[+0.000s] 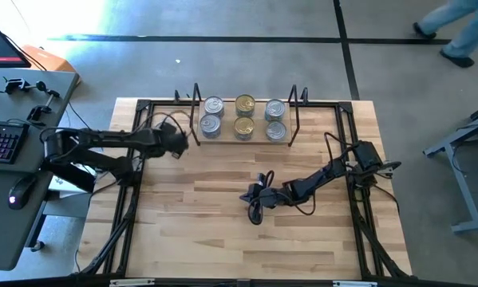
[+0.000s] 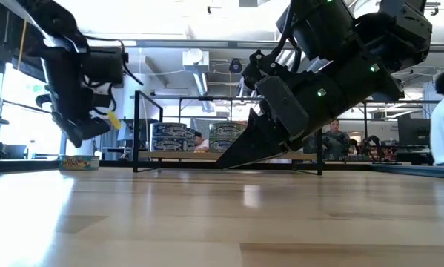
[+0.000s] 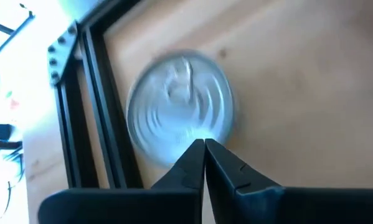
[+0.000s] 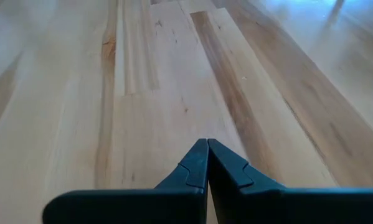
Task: Stack canned seafood by type on shelf
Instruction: Stack the Green-blue tuna can on top of the other Green-blue tuna can on the shelf
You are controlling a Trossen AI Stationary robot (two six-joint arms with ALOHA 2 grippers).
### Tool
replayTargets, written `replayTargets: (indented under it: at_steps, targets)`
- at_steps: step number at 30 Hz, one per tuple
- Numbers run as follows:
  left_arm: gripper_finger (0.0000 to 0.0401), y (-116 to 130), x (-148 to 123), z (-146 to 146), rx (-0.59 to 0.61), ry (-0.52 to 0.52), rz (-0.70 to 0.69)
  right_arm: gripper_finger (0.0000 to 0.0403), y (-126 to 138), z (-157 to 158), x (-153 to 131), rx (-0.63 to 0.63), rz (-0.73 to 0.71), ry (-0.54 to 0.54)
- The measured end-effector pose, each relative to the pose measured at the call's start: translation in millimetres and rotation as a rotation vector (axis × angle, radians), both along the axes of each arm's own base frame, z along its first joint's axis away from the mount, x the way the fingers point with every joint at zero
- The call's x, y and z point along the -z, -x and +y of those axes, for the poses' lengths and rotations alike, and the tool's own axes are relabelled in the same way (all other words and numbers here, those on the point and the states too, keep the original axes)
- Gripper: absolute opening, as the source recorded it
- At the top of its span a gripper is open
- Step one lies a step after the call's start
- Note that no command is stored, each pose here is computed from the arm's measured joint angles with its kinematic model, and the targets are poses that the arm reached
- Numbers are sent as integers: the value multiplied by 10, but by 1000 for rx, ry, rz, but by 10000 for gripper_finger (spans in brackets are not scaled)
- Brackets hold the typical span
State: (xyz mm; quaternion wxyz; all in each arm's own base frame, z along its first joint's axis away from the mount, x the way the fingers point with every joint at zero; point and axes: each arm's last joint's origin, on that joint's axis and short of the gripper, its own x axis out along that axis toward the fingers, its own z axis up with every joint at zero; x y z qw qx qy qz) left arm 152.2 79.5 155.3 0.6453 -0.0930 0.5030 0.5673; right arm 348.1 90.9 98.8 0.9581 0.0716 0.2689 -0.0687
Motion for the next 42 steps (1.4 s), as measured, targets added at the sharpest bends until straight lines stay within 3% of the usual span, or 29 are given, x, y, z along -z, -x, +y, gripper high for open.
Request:
replayTargets:
  at_steps: [8, 20, 32, 42]
  targets:
    - [0, 79, -13, 435, -16, -35, -20, 0, 0, -1, 0, 2, 0, -3]
    - [0, 254, 5, 665, -34, 101, -98, 0, 0, 1, 0, 4, 0, -7]
    - [0, 268, 35, 567, -56, 271, -173, 0, 1, 6, 1, 8, -1, -30]
    - [0, 75, 60, 172, -41, 421, -212, 0, 9, 36, 1, -1, -1, -29]
